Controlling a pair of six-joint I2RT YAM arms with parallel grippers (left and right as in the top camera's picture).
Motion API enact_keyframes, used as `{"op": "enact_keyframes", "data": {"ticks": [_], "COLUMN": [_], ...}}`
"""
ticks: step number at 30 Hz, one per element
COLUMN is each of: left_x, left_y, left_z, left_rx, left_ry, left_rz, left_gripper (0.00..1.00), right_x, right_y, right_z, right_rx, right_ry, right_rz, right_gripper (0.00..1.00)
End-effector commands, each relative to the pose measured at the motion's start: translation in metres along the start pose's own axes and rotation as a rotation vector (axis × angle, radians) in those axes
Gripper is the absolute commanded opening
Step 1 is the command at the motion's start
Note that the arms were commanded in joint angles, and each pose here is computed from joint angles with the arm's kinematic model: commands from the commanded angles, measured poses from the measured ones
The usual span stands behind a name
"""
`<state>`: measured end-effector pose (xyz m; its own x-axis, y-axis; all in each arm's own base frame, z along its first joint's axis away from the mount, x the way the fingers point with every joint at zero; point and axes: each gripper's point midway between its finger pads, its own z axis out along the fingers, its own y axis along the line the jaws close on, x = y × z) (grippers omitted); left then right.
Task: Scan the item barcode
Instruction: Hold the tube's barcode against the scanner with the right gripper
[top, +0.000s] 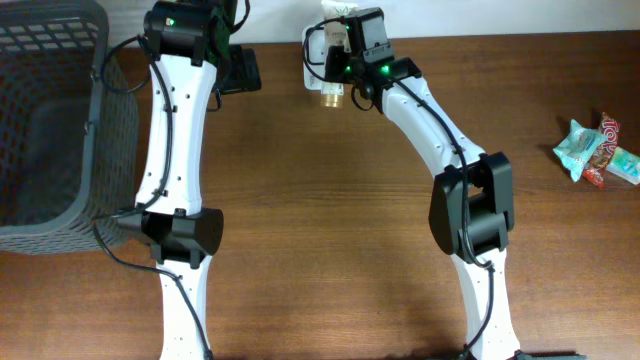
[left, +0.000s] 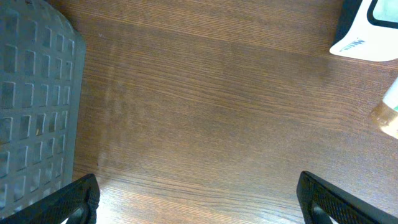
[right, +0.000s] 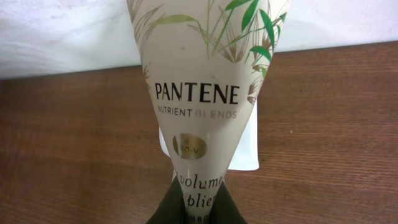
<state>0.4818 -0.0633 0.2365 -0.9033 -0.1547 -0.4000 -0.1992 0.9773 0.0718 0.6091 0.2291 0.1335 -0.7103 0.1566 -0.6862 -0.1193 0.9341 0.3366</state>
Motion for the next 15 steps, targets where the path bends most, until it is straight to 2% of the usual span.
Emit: {"op": "enact_keyframes", "data": {"ticks": [1, 9, 15], "left_x": [0.000, 0.000, 0.000], "left_y": [0.000, 0.000, 0.000], "left_z": [-0.004, -0.004, -0.004], "left_rx": [-0.007, -0.007, -0.007], "left_ry": [-0.008, -0.008, -0.008], "left_rz": [0.018, 0.018, 0.018], "left_gripper": [0.99, 0.99, 0.99], "right_x": [-0.010, -0.071, -0.069], "right_y": [0.009, 0.028, 0.027], "right_z": [-0.002, -0.079, -0.094], "right_rx": [-0.021, -0.006, 0.009], "right_ry": [-0.027, -0.168, -0.148], "right_rz": [-0.009, -0.083, -0.088], "right_gripper": [0.04, 0.04, 0.04]}}
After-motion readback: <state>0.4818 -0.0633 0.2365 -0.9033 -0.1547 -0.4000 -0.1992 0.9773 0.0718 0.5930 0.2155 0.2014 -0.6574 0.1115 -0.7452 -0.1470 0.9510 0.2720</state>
